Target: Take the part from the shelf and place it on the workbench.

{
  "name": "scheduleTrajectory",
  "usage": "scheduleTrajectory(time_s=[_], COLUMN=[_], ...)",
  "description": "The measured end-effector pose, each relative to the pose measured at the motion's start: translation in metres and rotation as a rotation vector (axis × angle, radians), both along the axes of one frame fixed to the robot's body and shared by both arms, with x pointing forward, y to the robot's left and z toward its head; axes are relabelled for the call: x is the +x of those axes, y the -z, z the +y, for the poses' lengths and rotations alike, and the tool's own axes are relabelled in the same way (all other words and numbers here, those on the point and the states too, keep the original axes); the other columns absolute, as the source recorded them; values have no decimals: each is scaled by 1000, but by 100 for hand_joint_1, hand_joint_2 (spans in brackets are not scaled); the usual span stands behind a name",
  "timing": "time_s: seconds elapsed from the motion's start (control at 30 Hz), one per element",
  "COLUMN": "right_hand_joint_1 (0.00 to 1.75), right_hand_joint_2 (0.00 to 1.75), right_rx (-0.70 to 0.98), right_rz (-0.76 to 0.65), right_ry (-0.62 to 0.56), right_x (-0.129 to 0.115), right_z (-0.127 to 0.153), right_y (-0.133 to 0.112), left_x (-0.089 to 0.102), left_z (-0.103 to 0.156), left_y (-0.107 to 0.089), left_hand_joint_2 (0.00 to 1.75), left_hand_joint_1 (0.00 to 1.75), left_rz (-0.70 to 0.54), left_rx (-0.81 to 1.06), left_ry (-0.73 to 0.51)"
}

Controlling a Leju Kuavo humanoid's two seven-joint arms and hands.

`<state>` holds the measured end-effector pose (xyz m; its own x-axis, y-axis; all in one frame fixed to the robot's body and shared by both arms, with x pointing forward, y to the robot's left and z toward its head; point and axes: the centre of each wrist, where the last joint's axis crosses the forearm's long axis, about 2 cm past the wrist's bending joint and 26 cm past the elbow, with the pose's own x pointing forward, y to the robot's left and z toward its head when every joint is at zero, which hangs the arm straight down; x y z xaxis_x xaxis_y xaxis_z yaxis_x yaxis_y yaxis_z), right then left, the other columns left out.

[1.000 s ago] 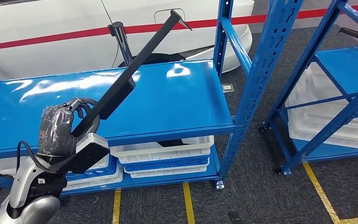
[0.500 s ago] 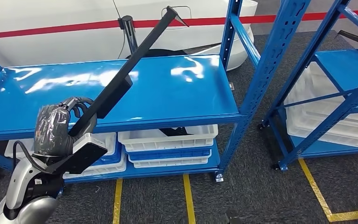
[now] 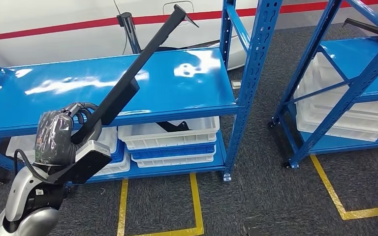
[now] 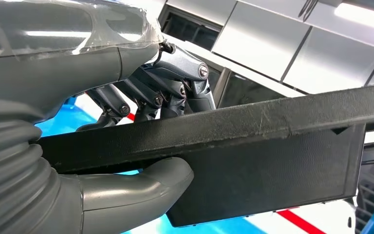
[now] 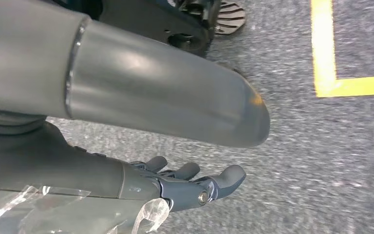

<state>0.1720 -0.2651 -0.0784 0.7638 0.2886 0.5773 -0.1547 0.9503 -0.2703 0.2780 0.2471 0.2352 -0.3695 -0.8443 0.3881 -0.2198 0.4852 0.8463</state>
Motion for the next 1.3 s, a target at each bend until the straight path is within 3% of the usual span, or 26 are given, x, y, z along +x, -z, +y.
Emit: scheduleTrajectory(time_s=[1.3], right_hand_joint_1=[0], right_hand_joint_2=[0], right_rx=[-23], right_rz=[20], right_ry=[20], right_x=[4], right_z=[-13], right_y=[-1], left_x=[0], left_z=[0], left_y=[0], left_hand_joint_2=[175], left_hand_joint_1=[175], left_rz=[1], left_rx=[-10], left_ry=[4])
